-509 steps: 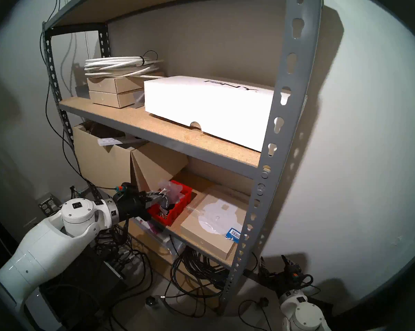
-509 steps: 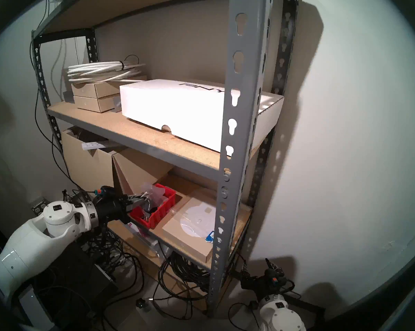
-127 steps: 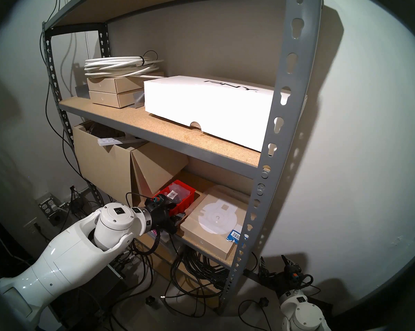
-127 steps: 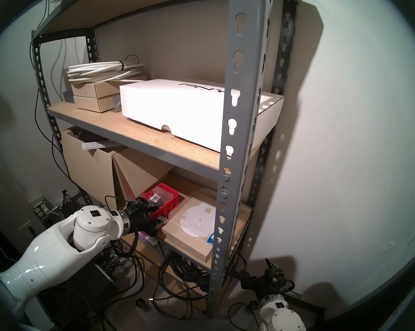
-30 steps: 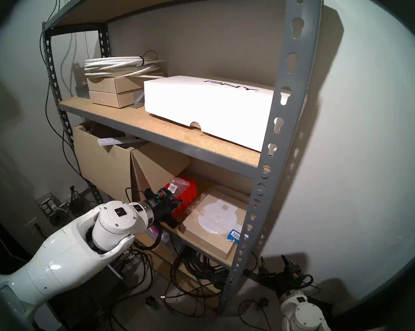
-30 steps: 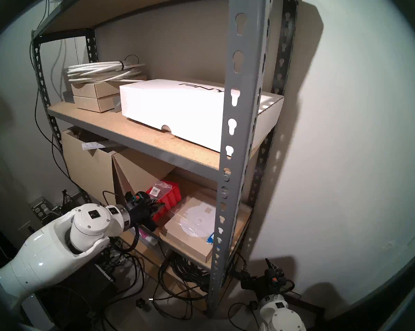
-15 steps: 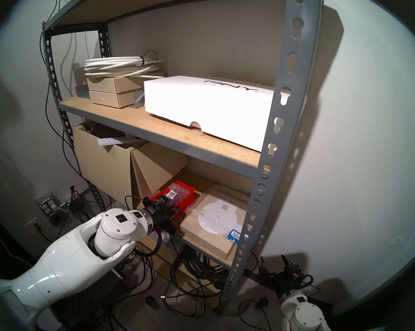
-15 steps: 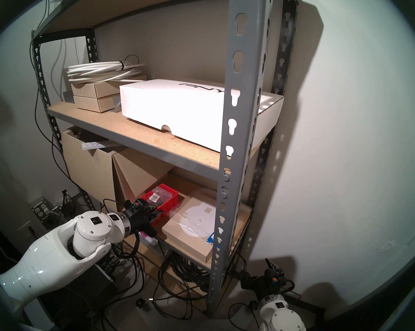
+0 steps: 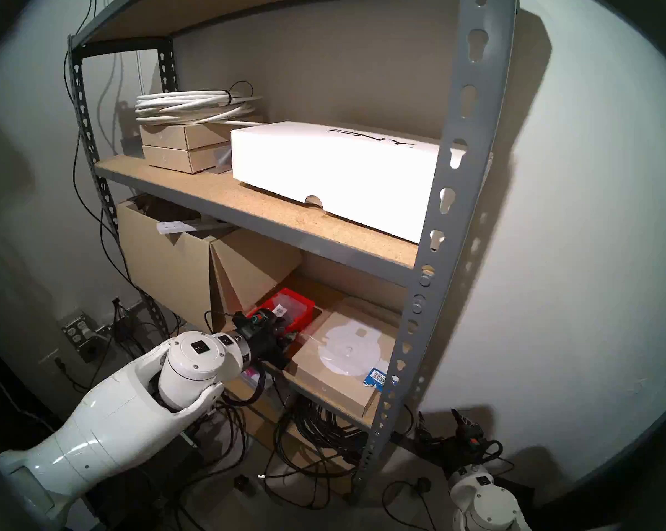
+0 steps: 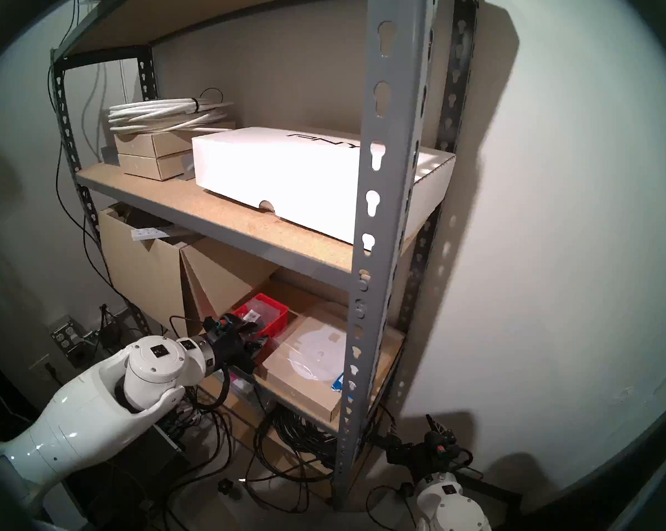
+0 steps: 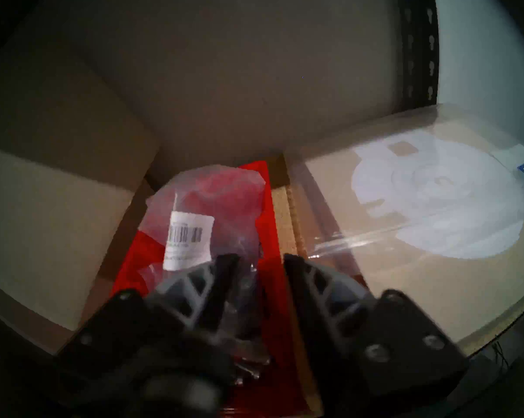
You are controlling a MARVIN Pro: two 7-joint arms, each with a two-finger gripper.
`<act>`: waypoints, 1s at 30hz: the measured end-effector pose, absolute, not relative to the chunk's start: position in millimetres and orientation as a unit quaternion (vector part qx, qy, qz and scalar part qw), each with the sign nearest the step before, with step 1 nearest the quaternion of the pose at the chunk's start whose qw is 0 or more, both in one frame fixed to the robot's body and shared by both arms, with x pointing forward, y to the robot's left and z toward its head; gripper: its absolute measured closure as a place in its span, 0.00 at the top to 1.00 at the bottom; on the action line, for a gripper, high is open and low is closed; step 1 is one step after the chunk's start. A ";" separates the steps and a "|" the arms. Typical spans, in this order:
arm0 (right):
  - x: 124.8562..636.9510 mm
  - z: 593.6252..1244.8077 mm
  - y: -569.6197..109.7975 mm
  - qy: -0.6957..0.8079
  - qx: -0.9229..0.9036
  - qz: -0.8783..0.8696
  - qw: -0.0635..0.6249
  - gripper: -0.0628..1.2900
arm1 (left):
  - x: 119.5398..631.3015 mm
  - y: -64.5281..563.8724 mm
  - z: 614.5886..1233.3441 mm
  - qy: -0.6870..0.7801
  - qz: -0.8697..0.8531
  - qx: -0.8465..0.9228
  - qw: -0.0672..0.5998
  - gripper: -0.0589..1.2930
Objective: Organize the rack shelf by putting things into a case
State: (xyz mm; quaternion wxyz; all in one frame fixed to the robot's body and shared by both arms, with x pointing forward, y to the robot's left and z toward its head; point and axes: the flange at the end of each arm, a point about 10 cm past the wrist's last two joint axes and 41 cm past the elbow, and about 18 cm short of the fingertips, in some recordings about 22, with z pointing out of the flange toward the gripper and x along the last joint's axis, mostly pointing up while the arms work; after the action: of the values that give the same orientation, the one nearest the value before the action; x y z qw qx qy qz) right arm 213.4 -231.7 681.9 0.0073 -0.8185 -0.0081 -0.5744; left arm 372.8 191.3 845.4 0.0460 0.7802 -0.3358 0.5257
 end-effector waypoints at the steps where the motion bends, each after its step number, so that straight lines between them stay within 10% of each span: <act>1: 213.4 681.9 -231.7 -0.008 -0.818 -0.574 0.007 0.97 | 373.0 190.8 846.8 -0.334 0.527 0.780 0.048 0.34; 9: 213.4 681.8 -231.7 -0.008 -0.819 -0.574 0.007 0.97 | 371.6 189.5 861.2 -0.325 0.539 0.774 0.061 0.77; 30: 213.4 681.8 -231.7 -0.008 -0.819 -0.574 0.007 0.97 | 346.1 228.3 919.6 -0.287 0.559 0.767 0.131 0.90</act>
State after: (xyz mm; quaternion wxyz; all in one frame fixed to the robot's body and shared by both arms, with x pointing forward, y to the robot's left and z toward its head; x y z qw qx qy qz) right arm 213.4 -231.7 681.8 0.0073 -0.8185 -0.0081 -0.5743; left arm 346.1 228.3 919.6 0.1309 0.7668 -0.2866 0.5593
